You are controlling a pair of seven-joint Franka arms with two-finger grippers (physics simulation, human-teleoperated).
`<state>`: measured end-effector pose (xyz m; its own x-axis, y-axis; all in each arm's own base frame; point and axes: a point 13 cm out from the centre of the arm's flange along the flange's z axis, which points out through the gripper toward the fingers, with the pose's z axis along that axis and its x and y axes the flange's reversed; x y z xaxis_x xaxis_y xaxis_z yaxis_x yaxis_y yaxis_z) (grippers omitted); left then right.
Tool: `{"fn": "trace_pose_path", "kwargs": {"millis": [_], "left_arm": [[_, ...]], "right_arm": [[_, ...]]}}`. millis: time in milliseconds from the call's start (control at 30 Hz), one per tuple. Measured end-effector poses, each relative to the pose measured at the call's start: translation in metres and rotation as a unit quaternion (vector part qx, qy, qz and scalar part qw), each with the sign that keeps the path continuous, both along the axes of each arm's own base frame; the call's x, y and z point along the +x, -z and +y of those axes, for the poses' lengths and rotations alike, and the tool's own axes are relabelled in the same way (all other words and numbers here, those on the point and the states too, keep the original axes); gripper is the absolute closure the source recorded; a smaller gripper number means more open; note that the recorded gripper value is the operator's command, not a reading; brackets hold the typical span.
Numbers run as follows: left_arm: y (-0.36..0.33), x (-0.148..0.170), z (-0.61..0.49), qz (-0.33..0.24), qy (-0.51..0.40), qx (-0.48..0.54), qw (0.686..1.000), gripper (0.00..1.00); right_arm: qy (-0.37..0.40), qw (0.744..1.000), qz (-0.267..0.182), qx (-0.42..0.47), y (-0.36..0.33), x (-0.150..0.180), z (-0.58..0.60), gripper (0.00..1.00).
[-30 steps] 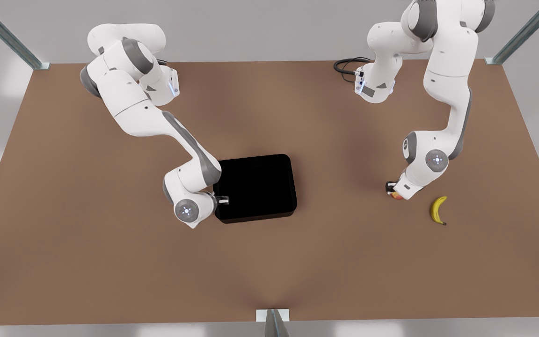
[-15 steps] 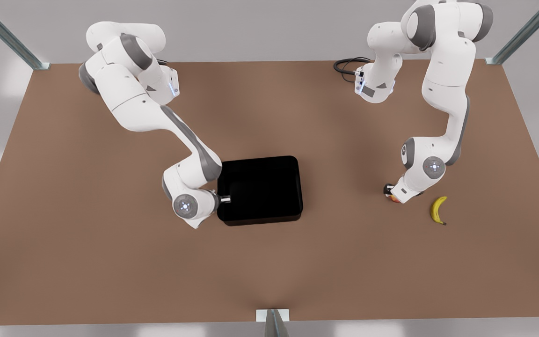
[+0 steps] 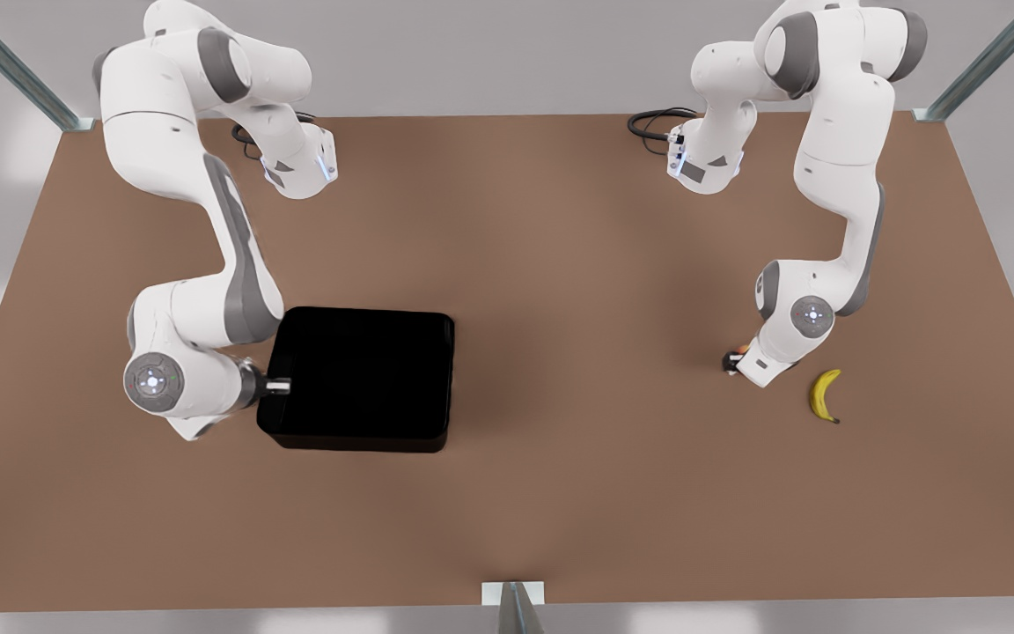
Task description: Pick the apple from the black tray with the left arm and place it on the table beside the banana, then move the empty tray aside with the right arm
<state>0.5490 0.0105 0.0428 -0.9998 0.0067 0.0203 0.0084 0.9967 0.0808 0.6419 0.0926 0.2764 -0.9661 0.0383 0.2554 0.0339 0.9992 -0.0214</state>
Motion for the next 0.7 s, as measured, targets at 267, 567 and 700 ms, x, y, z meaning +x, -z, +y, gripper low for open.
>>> {"fn": "trace_pose_path", "kwargs": {"millis": [267, 567, 700], "left_arm": [[-0.09, 0.036, 0.002, -0.061, -0.021, -0.001, 0.998, 0.0], [-0.361, 0.106, -0.073, -0.128, 0.017, -0.032, 0.991, 0.0], [-0.389, 0.088, -0.075, -0.103, 0.016, -0.042, 0.994, 0.0]], "right_arm": [[-0.012, 0.999, 0.033, -0.026, 0.019, -0.003, -0.155, 0.92], [-0.103, 0.994, 0.024, 0.015, 0.095, 0.015, -0.198, 0.9], [-0.145, 0.989, 0.009, 0.03, 0.101, 0.024, -0.193, 0.03]]}}
